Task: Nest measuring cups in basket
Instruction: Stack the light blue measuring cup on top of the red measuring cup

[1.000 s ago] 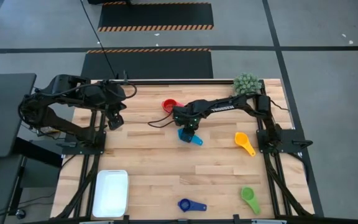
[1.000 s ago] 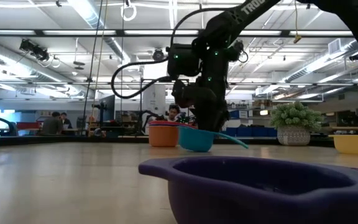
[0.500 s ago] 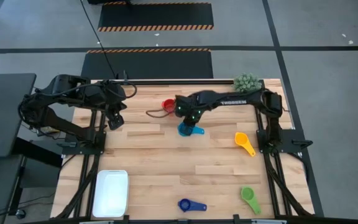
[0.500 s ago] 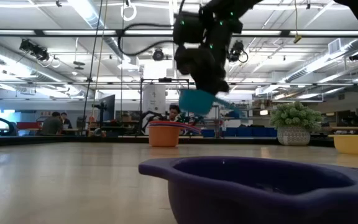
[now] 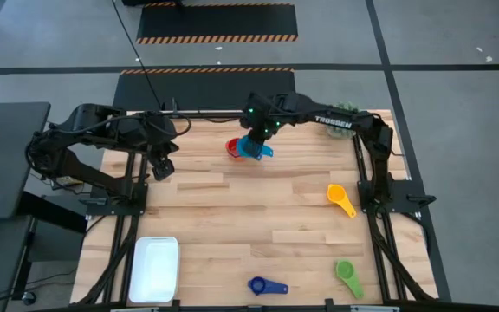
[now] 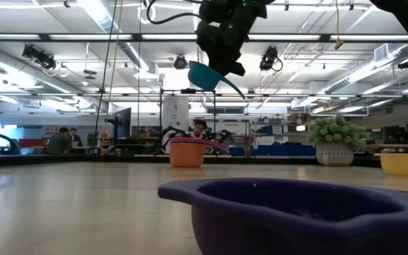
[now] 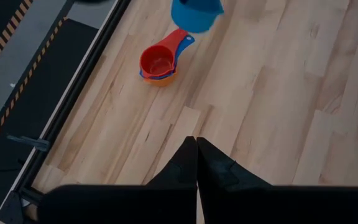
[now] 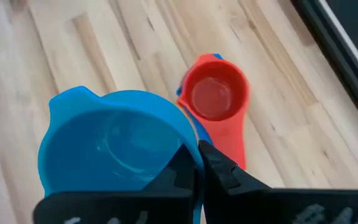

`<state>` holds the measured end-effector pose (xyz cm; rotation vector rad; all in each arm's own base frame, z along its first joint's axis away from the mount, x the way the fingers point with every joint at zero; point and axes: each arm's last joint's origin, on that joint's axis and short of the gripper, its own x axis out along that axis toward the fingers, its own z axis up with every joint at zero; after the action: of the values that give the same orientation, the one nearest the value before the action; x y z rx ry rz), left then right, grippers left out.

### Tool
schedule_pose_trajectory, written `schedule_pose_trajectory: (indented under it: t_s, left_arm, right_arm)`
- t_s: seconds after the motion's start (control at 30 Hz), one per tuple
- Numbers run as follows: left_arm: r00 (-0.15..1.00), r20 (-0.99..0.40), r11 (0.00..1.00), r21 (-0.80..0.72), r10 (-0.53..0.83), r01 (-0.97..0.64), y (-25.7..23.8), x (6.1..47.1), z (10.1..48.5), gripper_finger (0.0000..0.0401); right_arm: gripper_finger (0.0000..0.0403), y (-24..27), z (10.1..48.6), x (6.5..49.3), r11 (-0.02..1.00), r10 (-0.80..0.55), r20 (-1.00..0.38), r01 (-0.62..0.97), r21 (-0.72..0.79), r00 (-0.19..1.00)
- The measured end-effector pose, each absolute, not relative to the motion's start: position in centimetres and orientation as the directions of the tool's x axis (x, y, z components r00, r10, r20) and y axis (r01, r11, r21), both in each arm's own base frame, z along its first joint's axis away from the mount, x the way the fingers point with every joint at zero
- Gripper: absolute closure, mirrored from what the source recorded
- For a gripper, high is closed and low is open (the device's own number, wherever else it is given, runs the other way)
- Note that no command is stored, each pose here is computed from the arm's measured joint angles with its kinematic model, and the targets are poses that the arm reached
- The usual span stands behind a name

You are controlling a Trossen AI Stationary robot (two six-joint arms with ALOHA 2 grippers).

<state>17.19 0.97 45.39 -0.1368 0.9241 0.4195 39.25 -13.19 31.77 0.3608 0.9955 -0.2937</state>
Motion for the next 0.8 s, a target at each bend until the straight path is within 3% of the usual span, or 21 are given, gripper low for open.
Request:
schedule_pose_trajectory:
  t_s: [0.47, 0.8]
  left_arm:
    - [0.540, -0.789, 0.901, 0.039, 0.292, -0.431, 1.0, 17.3, 45.5, 0.0399]
    - [0.544, -0.787, 0.891, 0.019, 0.293, -0.453, 1.0, 17.3, 45.5, 0.0399]
  right_arm:
    - [0.0394, -15.7, 28.4, 42.4, 0.913, -0.088, -0.798, 0.370, 0.175, 0.596]
    - [0.0394, -17.9, 24.4, 42.9, 0.902, -0.080, -0.853, 0.402, 0.158, 0.515]
